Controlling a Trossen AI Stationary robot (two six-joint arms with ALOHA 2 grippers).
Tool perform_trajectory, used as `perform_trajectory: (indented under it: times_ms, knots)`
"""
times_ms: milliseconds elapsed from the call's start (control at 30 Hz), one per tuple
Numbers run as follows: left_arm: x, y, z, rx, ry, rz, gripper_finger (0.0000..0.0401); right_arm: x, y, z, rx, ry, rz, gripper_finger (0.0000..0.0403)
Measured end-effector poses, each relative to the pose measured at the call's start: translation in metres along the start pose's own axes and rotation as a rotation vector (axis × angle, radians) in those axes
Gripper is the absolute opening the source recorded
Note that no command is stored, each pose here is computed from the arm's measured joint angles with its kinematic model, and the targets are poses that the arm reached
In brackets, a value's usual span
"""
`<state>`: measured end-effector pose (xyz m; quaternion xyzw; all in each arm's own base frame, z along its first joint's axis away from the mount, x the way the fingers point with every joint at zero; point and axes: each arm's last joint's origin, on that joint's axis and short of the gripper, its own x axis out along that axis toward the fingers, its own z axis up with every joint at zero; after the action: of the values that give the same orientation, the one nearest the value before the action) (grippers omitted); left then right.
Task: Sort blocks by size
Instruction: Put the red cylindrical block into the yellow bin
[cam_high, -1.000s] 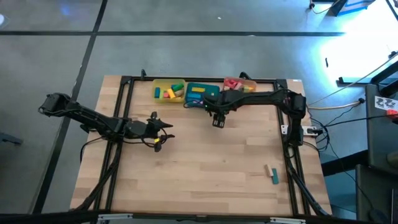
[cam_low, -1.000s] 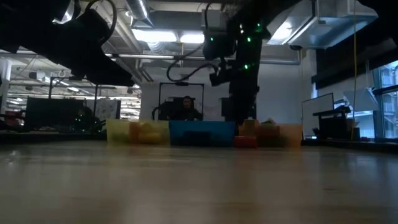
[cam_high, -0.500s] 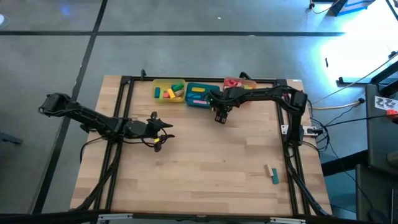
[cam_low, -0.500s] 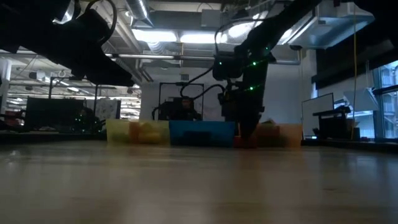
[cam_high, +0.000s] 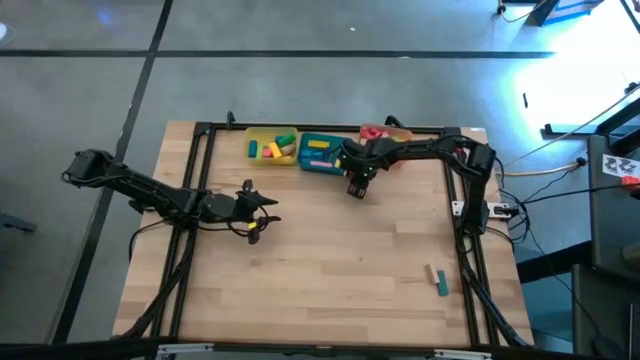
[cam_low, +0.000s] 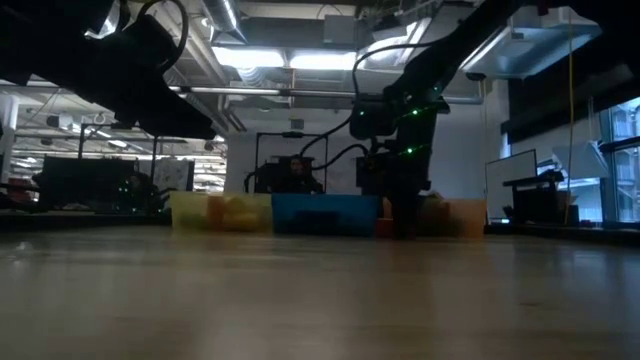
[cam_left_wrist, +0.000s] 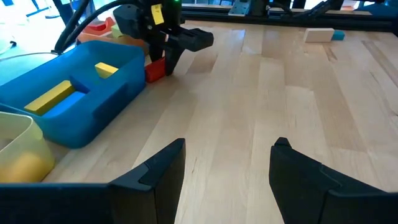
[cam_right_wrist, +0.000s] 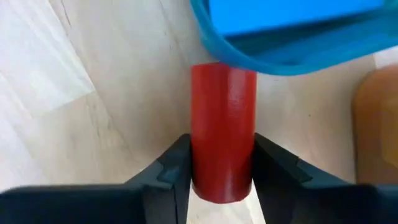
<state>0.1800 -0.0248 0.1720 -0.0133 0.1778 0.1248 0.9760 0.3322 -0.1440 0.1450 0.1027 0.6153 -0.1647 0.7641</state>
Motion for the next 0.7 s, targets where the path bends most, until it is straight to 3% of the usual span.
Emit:
perform_trajectory:
  times_ms: [133,300,467,567,700]
  knots:
    - [0.000,0.000,0.000,0.000,0.000,0.000,0.0198,-0.008,0.000,0.008,0.005,-0.008,0.030,0.0133]
    - [0.000,0.000,0.000,0.000,0.001,0.000,0.0198,-0.033,0.006,0.015,0.044,0.011,0.176,0.0133]
    - [0.000,0.000,0.000,0.003,0.001,0.000,0.0198,-0.067,0.026,0.026,-0.006,-0.002,0.258,0.0133]
    - [0.000,0.000,0.000,0.003,0.001,0.000,0.0198,-0.080,0.038,0.040,-0.053,-0.111,0.251,0.0133]
    - [0.000,0.000,0.000,0.003,0.000,0.000,0.0198,-0.087,0.052,0.067,-0.127,-0.405,0.249,0.0133]
